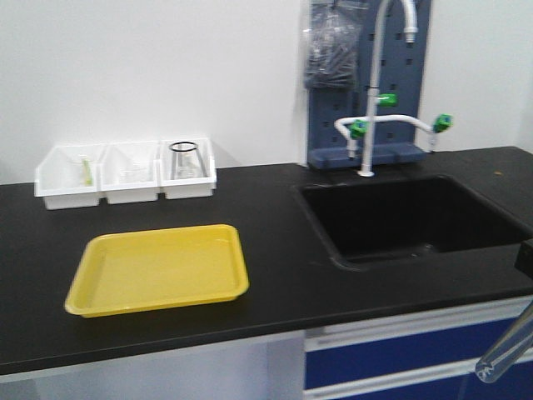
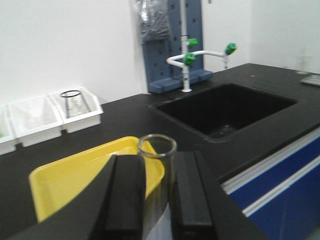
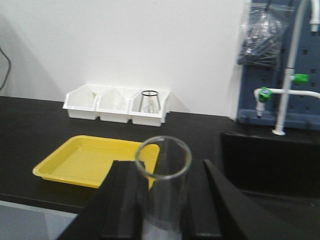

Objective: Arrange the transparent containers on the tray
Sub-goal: 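Drive the base to the counter with the yellow tray, holding both tubes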

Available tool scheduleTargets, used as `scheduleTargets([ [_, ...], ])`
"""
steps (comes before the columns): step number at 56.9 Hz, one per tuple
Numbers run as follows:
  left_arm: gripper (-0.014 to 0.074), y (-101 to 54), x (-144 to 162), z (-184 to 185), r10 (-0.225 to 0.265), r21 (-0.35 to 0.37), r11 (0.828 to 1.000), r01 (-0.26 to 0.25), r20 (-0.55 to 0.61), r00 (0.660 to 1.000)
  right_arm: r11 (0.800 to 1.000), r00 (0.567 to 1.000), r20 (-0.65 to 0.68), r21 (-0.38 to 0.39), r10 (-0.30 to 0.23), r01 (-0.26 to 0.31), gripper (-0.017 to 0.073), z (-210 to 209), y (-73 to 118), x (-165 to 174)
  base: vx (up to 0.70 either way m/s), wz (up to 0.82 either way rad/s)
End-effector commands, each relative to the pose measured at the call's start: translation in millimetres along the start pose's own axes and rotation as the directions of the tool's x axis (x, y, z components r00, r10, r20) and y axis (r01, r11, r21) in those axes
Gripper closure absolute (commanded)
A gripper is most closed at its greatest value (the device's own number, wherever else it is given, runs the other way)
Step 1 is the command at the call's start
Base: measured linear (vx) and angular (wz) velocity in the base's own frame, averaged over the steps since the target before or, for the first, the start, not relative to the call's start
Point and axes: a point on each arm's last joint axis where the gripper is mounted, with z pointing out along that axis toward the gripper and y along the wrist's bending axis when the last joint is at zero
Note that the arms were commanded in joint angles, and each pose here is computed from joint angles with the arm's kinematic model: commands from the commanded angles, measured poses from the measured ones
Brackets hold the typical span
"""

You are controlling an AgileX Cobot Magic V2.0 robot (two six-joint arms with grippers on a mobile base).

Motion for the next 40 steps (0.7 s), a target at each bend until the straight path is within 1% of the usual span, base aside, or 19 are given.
scheduleTargets([
  [1,0.0470,-1.6,-16.1,-2.5,-0.008,0.016,1.000,0.006,0.106,0.994,1.000,0.993,0.115,0.005,-0.012,0.012,0.0571,-2.5,-0.7,-17.6,0.17,0.43],
  [23,0.0470,-1.6,-16.1,-2.5,-0.008,0.016,1.000,0.006,0.106,0.994,1.000,0.993,0.114,0.005,-0.012,0.012,0.0571,-2.5,-0.8,-17.5,0.19,0.38],
  [40,0.0470,-1.6,-16.1,-2.5,-0.008,0.016,1.000,0.006,0.106,0.994,1.000,0.993,0.114,0.005,-0.012,0.012,0.0571,-2.5,-0.8,-17.5,0.24,0.14],
])
